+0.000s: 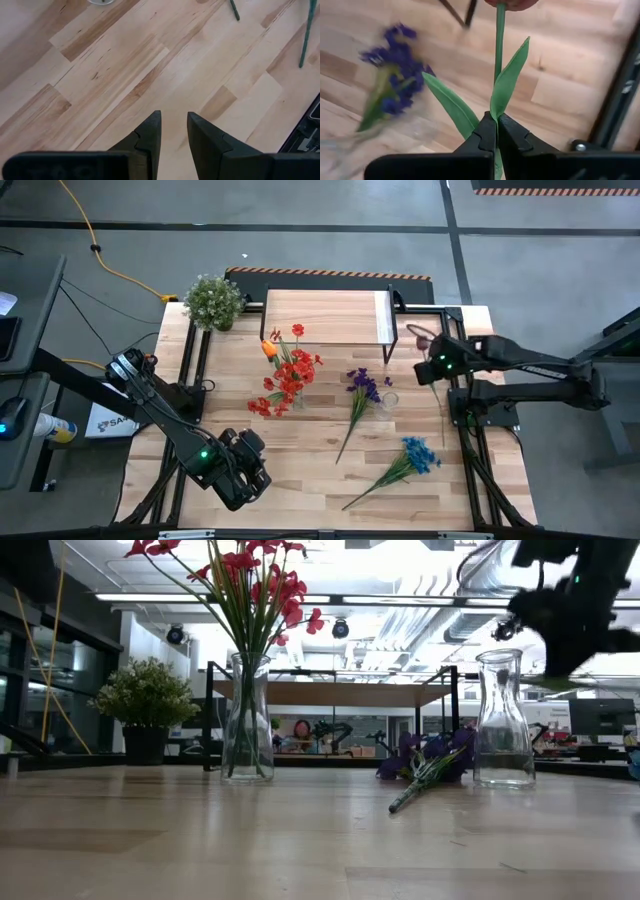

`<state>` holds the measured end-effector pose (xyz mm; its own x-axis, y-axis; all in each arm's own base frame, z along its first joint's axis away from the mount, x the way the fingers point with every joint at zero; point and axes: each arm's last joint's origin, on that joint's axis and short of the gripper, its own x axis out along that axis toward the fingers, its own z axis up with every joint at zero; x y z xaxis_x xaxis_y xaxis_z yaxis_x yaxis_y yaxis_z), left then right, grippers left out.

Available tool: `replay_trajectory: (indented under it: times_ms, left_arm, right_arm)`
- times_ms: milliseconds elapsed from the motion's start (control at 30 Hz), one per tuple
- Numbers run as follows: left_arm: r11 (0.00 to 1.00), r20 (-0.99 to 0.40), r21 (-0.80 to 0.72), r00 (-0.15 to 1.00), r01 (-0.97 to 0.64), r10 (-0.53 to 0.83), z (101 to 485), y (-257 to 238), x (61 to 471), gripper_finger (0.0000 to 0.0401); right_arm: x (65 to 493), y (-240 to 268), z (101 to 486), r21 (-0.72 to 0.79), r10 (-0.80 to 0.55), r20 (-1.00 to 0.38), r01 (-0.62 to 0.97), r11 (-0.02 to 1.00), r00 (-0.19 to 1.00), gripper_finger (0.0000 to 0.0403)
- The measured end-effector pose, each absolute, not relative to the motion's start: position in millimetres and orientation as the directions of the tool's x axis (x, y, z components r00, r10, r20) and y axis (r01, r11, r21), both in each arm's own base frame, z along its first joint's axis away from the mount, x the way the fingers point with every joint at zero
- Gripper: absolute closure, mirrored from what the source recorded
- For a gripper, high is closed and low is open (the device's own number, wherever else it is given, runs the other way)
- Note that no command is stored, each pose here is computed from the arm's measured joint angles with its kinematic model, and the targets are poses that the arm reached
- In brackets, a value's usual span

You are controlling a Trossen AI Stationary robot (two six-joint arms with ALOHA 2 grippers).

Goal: Pick and place flowers into a vace then onto a shelf
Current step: Put the red tulip into the right transparent vase

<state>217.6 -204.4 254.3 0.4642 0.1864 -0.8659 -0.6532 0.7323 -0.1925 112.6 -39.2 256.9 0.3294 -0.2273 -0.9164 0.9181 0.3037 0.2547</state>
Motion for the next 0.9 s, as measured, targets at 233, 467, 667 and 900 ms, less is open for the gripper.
replay_trajectory:
  times_ms: [233,467,667,900]
  left_arm:
    - [0.734,-0.864,-0.175,0.460,-0.656,0.204,254.1,-203.1,216.7,0.0272]
    - [0.735,-0.865,-0.170,0.457,-0.656,0.207,254.0,-202.7,216.4,0.0272]
    - [0.735,-0.865,-0.170,0.457,-0.656,0.207,254.0,-202.7,216.4,0.0272]
    - [0.731,-0.865,-0.174,0.457,-0.660,0.207,254.0,-202.8,216.4,0.0272]
  right_arm:
    - [100.2,-37.9,310.5,0.339,-0.355,-0.819,0.879,0.335,0.451,0.0402]
    - [92.5,-36.6,356.9,0.431,-0.444,-0.657,0.787,0.442,0.609,0.0402]
    - [97.3,-36.6,387.2,0.524,-0.448,-0.429,0.620,0.584,0.784,0.0402]
    - [107.1,-36.7,409.1,0.540,-0.381,-0.209,0.431,0.723,0.901,0.0402]
